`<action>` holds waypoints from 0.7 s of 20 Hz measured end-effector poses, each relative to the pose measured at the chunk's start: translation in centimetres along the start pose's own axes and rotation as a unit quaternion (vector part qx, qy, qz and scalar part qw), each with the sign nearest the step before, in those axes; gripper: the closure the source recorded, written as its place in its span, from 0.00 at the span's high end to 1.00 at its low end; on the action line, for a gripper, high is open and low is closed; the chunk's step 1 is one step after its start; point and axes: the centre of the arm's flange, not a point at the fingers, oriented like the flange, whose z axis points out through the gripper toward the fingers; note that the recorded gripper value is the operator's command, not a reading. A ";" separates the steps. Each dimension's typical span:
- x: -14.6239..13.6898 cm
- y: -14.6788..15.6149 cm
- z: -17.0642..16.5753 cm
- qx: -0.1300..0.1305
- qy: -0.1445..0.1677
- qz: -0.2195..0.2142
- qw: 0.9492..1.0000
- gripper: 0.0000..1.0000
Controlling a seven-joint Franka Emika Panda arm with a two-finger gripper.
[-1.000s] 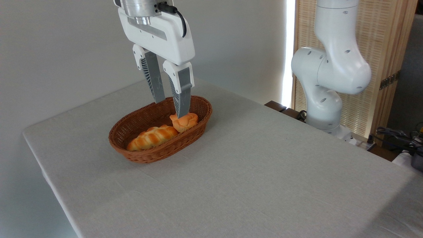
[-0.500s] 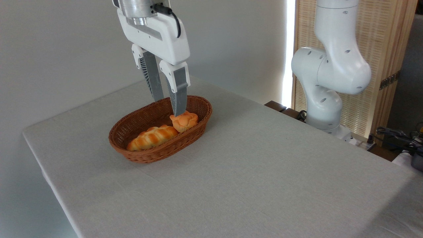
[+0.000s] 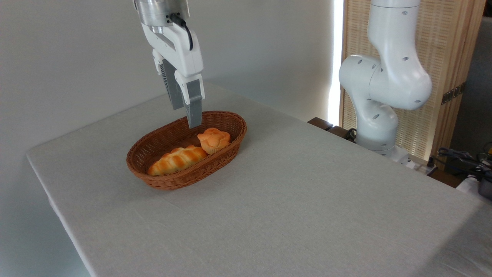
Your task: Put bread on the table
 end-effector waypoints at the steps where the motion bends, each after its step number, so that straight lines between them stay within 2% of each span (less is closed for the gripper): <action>1: 0.4 1.4 0.7 0.002 0.001 0.010 1.000 1.00; 5: 2.3 7.0 3.5 0.007 -0.010 0.056 0.998 1.00; 8: 4.6 12.1 6.7 0.018 -0.015 0.105 0.994 1.00; 10: 5.5 14.2 9.1 0.024 -0.015 0.125 0.992 1.00; 14: 5.3 15.7 12.7 0.025 -0.023 0.138 0.990 1.00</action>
